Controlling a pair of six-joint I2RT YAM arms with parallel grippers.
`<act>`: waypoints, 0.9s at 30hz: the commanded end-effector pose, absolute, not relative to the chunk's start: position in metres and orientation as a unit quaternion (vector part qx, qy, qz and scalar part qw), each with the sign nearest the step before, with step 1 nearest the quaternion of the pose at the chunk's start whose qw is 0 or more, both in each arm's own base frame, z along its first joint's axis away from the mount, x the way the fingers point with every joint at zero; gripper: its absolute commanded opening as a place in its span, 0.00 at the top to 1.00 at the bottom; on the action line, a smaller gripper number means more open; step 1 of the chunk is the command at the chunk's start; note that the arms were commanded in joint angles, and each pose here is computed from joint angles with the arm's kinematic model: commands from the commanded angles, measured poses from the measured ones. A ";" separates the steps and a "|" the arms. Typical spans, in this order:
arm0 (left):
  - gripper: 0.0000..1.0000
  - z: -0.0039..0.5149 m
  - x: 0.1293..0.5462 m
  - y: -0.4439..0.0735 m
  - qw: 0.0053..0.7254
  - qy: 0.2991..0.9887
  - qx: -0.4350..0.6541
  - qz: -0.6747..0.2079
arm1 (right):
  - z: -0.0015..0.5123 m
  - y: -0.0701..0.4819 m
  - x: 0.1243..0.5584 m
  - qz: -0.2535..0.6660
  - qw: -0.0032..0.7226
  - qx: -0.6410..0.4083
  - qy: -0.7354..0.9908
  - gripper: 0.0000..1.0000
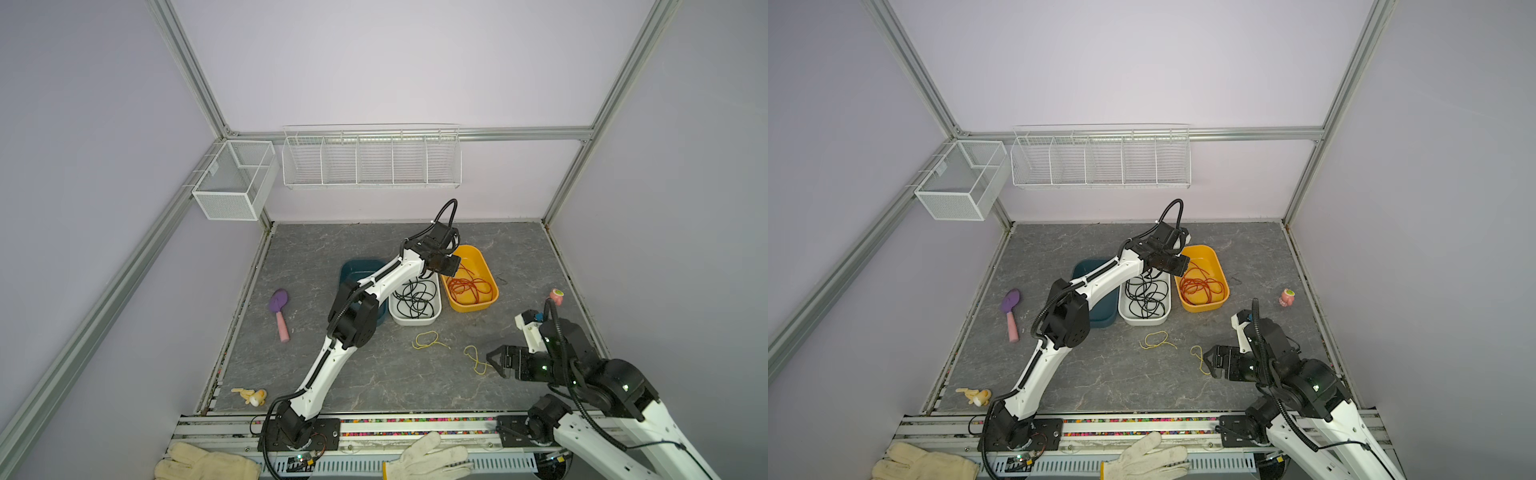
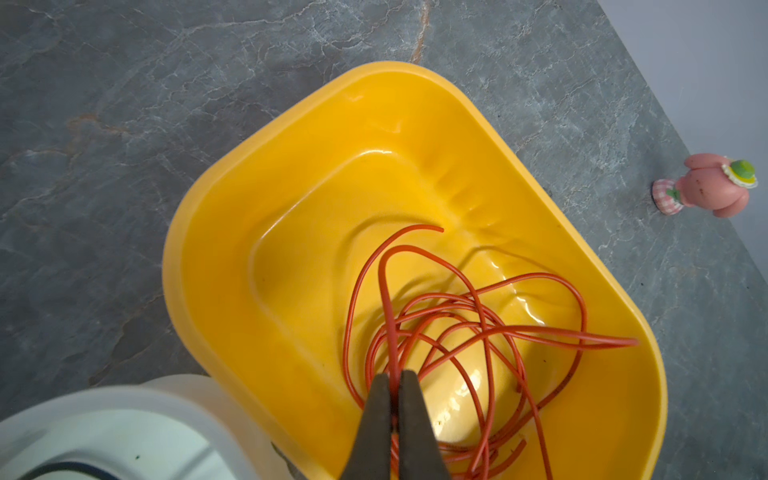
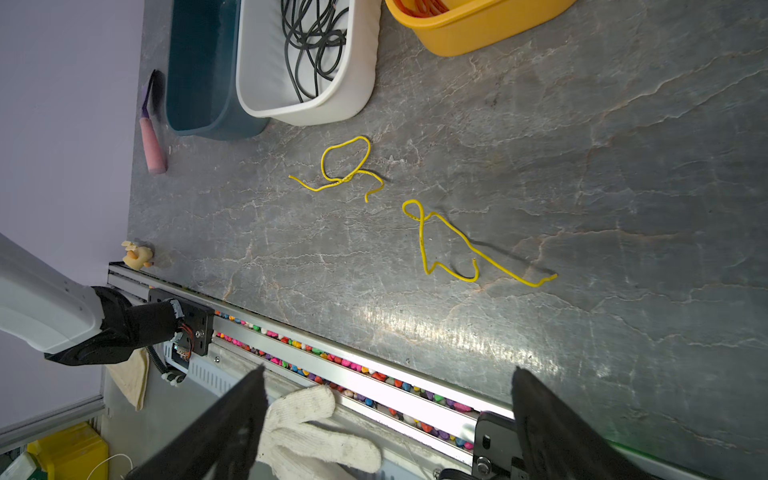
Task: Untangle the cables
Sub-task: 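Lower the red wire into the yellow tub and open the left gripper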
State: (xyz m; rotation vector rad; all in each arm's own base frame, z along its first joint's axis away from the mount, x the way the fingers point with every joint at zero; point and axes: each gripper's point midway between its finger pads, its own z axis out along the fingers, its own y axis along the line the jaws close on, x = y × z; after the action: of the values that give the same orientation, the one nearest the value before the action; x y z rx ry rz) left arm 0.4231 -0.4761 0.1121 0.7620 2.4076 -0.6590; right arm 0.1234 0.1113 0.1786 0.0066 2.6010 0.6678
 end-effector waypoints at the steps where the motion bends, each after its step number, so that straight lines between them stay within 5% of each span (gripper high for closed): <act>1: 1.00 0.113 0.430 -0.472 0.268 0.892 0.284 -0.227 | 0.170 0.111 0.118 0.235 0.206 -0.007 0.950 0.07; 10: 0.85 0.114 0.432 -0.471 0.263 0.893 0.288 -0.223 | 0.167 0.113 0.117 0.234 0.200 -0.012 0.951 0.07; 27: 0.39 0.177 0.440 -0.447 0.316 0.880 0.305 -0.180 | 0.162 0.111 0.115 0.231 0.193 -0.010 0.954 0.07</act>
State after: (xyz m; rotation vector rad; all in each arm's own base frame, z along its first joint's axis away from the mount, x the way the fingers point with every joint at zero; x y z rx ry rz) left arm 0.4369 -0.4630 0.1411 0.7837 2.3699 -0.5386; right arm 0.1198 0.1120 0.1695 -0.0149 2.6438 0.6557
